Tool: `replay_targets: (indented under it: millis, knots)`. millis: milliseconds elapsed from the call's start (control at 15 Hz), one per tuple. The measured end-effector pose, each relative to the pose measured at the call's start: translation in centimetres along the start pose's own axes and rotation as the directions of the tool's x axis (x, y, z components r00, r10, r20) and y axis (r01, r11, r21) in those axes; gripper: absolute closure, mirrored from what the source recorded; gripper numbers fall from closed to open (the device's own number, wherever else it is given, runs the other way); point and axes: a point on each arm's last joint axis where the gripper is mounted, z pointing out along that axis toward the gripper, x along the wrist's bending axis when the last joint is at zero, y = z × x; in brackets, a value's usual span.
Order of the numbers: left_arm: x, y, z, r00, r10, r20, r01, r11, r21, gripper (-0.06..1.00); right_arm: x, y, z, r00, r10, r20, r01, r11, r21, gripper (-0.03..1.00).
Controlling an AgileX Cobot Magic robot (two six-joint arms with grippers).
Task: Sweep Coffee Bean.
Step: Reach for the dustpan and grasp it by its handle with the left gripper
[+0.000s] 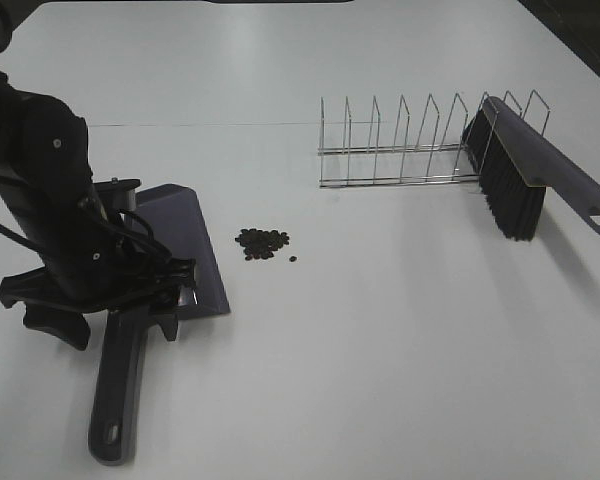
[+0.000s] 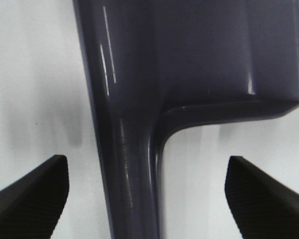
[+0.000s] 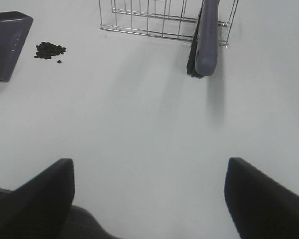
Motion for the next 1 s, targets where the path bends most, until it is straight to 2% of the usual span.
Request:
replay_targets:
  millis: [333,600,867,1000]
  knots:
    - [0.0,0.2,1.6,1.000,-0.003,-0.011,0.003,1.000,0.011,0.17,0.0,0.0,0.0,1.000,0.000,0.000,0.000,1.000,0.000,0.24]
    - [0.0,0.4,1.6,1.000,-0.001,-0.005,0.001,1.000,-0.005,0.28,0.0,0.0,0.0,1.000,0.000,0.001,0.000,1.000,0.000,0.24]
    - [0.0,0.5,1.6,1.000,0.007,-0.010,-0.007,1.000,-0.011,0.31,0.0,0.0,0.0,1.000,0.000,0.001,0.000,1.000,0.000,0.24]
    - [0.0,0.5,1.6,1.000,0.009,-0.011,-0.009,1.000,-0.011,0.38,0.0,0.0,0.0,1.000,0.000,0.001,0.000,1.000,0.000,0.24]
